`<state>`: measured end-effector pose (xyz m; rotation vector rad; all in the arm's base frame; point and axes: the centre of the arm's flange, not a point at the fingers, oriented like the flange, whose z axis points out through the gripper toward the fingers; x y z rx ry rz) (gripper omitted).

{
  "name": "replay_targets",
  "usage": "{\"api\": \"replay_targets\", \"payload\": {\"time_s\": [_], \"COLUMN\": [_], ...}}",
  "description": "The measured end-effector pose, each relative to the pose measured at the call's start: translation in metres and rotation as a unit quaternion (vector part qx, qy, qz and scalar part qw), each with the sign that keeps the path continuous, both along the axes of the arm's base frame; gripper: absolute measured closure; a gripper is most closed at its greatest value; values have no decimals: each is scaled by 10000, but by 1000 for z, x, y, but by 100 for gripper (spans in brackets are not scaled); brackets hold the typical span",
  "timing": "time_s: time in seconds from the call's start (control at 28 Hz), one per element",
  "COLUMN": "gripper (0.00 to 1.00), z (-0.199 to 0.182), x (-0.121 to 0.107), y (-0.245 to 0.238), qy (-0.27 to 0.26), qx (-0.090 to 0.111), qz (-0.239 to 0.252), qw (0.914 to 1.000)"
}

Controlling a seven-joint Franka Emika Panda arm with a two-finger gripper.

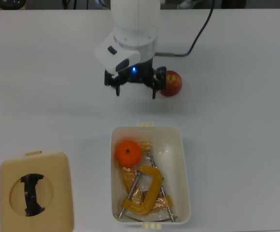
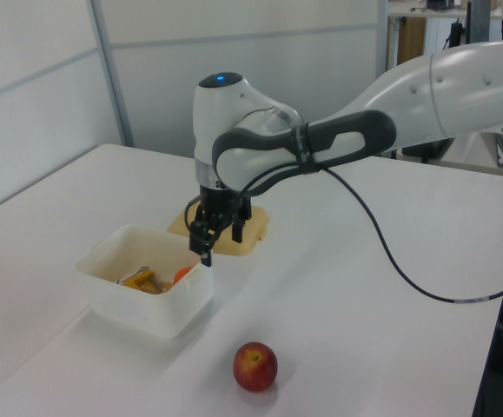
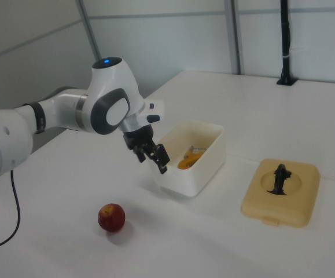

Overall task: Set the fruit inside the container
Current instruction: 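Move the open gripper over and down onto the red apple, then close the gripper on the red apple and lift it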

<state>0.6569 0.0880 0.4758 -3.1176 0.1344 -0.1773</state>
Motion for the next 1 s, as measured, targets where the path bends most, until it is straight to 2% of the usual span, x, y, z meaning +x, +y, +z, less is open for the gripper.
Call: {"api": "replay_targets", "payload": {"time_s": [0.14, 0.32, 0.54, 0.71, 1.0], "gripper": [0, 0, 0, 0, 0], "z": [-5, -40, -84, -109, -129], "x": [-21, -44, -63, -78, -102], "y": [10, 46, 80, 96, 121], "qy": [306, 649, 434, 368, 412], "qx": [8, -29, -373, -566, -736], "qz": [285, 615, 623, 634, 751], "qw": [9991, 9960, 9964, 9957, 9936]}}
